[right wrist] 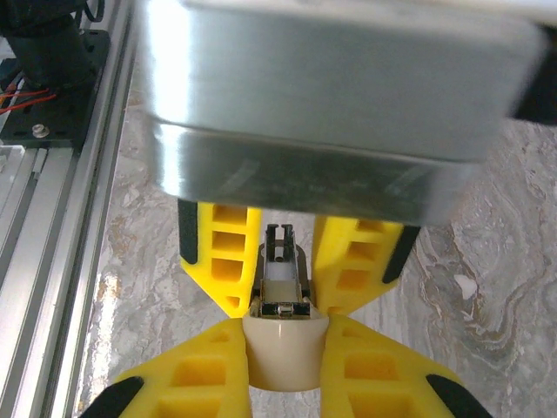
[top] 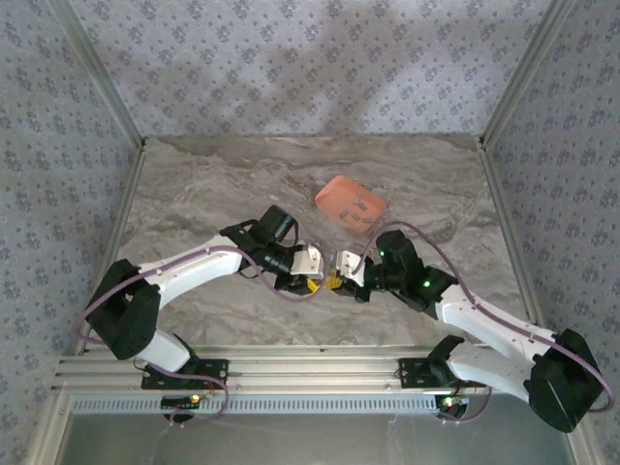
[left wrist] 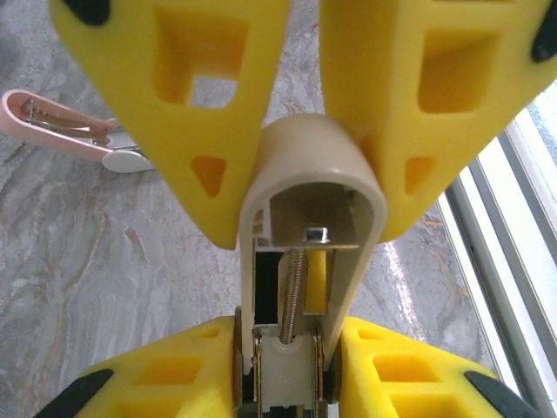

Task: Load the staples into the stapler

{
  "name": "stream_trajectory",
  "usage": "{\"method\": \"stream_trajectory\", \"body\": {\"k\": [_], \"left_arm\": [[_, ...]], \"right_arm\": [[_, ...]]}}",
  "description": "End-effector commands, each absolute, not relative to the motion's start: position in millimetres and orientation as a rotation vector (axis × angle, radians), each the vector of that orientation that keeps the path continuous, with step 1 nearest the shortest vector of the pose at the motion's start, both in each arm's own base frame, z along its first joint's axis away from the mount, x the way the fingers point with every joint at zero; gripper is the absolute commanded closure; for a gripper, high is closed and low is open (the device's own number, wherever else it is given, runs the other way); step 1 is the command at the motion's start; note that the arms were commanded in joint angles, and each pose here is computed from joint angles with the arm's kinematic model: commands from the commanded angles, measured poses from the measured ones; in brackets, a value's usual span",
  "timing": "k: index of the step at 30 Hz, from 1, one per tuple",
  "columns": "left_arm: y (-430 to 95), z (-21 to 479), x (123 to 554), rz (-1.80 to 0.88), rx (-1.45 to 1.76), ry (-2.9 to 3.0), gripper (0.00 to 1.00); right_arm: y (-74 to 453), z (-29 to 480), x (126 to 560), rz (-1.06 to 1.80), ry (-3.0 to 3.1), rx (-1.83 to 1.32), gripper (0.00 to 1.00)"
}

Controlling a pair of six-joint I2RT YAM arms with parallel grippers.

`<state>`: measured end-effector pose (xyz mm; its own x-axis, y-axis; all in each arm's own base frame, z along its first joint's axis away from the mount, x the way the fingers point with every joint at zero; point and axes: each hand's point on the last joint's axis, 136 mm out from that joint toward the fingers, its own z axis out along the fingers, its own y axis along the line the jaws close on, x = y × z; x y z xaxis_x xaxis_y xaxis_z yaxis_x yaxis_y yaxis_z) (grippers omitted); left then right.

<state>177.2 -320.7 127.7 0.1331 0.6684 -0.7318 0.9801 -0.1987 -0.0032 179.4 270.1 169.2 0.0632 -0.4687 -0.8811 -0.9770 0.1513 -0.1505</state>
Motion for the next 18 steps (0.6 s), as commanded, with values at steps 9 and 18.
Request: {"method": "stream_trajectory", "body": {"k": [9,18], "left_arm": [[-342,159,247,-0.730,1.247,2.021,0.81],[-359,128,275,-0.606,0.426,2.543,0.81]], "right_arm": [[204,204,250,0.622,1.814,-0.813,0.39],[118,161,279,0.441,2.150,-0.141,0.35]]}}
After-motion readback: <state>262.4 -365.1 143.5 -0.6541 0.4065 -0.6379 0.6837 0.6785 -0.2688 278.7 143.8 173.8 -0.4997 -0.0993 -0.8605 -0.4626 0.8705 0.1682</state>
